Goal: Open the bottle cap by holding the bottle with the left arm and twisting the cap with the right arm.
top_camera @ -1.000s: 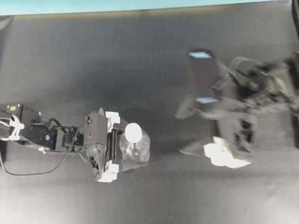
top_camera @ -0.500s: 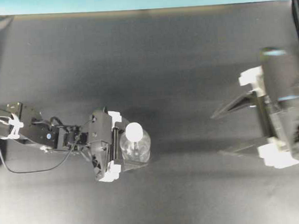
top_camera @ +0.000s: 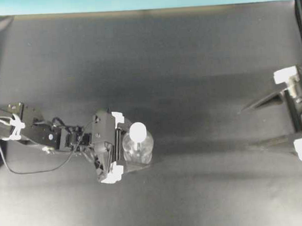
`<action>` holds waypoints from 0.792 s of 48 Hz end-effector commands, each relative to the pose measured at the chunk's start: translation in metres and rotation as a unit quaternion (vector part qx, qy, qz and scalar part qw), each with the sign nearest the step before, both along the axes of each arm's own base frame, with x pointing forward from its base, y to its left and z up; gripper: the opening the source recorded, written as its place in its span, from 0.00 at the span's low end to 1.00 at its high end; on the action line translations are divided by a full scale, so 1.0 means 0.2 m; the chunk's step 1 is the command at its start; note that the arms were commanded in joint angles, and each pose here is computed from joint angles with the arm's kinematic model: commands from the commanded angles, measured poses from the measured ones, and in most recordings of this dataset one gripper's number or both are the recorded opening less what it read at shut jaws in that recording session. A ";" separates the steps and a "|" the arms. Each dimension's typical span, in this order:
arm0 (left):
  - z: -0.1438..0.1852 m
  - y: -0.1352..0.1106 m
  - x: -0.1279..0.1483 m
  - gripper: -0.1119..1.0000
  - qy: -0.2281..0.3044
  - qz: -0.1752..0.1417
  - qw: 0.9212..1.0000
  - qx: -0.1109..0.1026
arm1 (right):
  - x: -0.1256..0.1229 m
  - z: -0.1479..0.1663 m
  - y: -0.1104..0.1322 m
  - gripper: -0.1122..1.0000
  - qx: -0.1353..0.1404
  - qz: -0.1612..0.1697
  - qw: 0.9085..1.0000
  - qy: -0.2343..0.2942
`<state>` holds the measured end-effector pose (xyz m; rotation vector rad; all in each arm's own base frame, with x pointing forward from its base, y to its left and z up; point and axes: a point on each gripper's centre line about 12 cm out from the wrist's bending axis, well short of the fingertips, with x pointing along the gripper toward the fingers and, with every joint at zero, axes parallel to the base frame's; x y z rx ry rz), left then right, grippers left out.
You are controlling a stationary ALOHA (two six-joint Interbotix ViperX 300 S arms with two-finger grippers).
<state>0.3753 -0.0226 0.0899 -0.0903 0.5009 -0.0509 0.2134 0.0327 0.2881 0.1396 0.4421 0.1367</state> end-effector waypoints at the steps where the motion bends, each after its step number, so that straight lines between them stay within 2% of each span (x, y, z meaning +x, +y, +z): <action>1: 0.01 0.01 0.01 0.93 -0.005 0.003 1.000 -0.001 | -0.02 0.02 -0.06 0.84 0.003 -0.027 0.999 -0.023; 6: 0.03 0.01 0.02 0.93 -0.011 0.003 1.000 -0.001 | -0.06 0.03 -0.08 0.84 0.001 -0.037 0.998 -0.042; 29: 0.09 0.01 0.04 0.93 -0.034 -0.004 0.999 0.012 | -0.13 -0.08 -0.13 0.83 0.000 -0.060 0.998 -0.034; 38: 0.09 0.01 0.04 0.93 -0.036 -0.004 0.999 0.013 | -0.16 -0.10 -0.15 0.83 0.000 -0.070 0.996 -0.052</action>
